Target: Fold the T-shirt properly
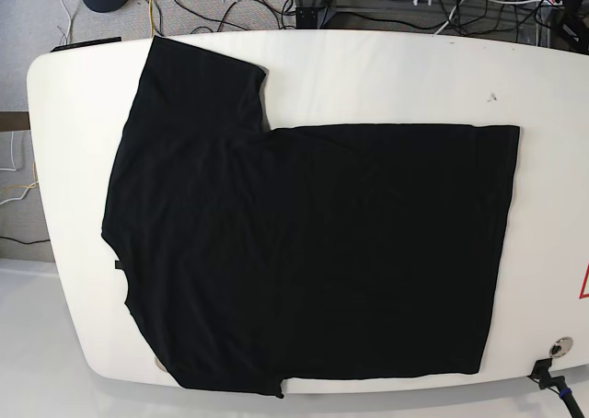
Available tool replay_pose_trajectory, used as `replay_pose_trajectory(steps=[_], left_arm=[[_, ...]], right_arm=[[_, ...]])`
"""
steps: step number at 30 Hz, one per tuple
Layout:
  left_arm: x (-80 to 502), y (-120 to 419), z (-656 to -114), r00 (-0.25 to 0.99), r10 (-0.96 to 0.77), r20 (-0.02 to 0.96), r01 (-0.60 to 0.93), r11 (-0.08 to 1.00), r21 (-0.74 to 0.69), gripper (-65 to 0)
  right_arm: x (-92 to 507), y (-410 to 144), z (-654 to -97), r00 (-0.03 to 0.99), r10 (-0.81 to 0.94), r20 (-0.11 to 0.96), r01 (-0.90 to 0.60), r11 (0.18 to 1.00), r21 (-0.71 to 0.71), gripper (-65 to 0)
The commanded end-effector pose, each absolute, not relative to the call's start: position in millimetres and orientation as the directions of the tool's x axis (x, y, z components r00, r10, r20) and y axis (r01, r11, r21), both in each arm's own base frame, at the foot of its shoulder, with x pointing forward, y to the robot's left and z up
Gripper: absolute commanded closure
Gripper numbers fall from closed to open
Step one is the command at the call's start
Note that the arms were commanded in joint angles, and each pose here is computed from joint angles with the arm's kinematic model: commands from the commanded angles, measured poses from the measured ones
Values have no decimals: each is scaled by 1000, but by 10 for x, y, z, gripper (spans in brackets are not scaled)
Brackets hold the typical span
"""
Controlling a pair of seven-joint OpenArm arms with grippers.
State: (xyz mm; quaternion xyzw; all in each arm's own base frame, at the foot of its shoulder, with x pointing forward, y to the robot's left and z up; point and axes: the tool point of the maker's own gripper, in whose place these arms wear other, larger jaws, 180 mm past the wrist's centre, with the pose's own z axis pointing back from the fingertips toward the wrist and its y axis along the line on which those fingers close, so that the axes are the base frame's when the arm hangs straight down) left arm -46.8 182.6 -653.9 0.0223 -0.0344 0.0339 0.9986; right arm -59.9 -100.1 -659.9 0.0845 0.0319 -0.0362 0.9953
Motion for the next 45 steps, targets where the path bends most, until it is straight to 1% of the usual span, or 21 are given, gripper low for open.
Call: replay_pose_trajectory(steps=[1, 5, 11, 12, 13, 16, 20, 24, 29, 32, 38, 42, 43, 45], left_arm=[[-544, 1942, -6481, 992, 86, 90, -89, 995, 36, 0], [-686, 2039, -6349, 988, 93, 127, -92, 996, -17, 0], [-683, 2359, -6011, 973, 20, 228, -21, 1000, 1, 0], [-666, 2378, -5954, 970, 11, 243, -11, 1000, 0, 0], [-741, 2363, -6030, 974, 48, 222, -47, 999, -8, 0], [-627, 2439, -5795, 955, -11, 295, 11, 1000, 1, -7], [-471, 2350, -5460, 921, -68, 384, 83, 996, -20, -14], [-431, 2226, -5144, 894, -89, 439, 122, 991, -48, -13], [-400, 2039, -4721, 861, -117, 495, 179, 981, -79, -13], [-323, 1921, -4423, 831, -137, 539, 217, 972, -89, -15], [-87, 1746, -3921, 764, -175, 621, 279, 958, -73, -22], [98, 1687, -3708, 720, -188, 668, 302, 951, -58, -25], [61, 1692, -3725, 734, -179, 655, 291, 954, -65, -11], [163, 1666, -3579, 712, -204, 672, 314, 948, -44, -15]], right_arm=[[-810, -1143, -6563, 993, -71, -92, 86, 982, 169, 0], [-1044, -1325, -6482, 995, -72, -74, 84, 983, 164, 0], [-1361, -1614, -6295, 997, -56, -43, 61, 991, 117, 0], [-1371, -1645, -6267, 998, -52, -31, 55, 992, 113, 0], [-1226, -1615, -6321, 997, -72, -13, 73, 990, 123, 0], [-1268, -1666, -6178, 998, -58, 37, 53, 992, 115, 0], [-1287, -1753, -5987, 994, -56, 89, 48, 994, 99, 0], [-1311, -1917, -5749, 989, -71, 133, 62, 995, 74, 0], [-1177, -2154, -5355, 976, -60, 208, 52, 998, 42, 0], [-980, -2222, -5078, 966, -9, 259, 1, 1000, 31, 0], [-488, -2152, -4652, 929, 72, 364, -88, 996, 28, 0], [-71, -2059, -4397, 883, 57, 466, -94, 994, 56, 0], [-242, -2138, -4457, 902, 86, 423, -107, 994, 26, 0], [-95, -2154, -4261, 877, 107, 468, -124, 992, 5, 0]])
